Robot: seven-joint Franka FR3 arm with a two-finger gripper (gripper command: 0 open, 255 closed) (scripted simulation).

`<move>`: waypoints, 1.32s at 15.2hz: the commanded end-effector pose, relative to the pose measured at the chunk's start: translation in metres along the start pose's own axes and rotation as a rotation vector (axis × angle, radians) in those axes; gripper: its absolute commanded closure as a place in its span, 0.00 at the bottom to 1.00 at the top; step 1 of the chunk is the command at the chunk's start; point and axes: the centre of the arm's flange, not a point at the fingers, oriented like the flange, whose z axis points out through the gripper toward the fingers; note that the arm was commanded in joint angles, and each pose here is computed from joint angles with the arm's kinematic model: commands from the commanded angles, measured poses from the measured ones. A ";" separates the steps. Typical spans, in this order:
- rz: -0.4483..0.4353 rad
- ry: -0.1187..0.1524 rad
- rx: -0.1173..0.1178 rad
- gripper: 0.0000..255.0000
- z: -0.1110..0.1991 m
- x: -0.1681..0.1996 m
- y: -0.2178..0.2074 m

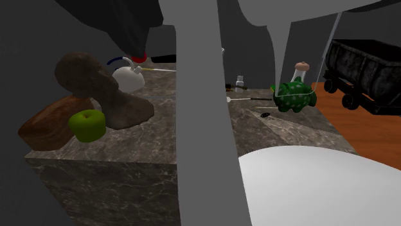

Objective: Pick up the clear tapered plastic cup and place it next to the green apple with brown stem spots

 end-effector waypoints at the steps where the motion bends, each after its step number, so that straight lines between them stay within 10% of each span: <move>1: 0.001 0.000 0.000 1.00 -0.006 0.014 -0.024; 20: 0.001 0.000 0.000 1.00 -0.050 0.131 -0.241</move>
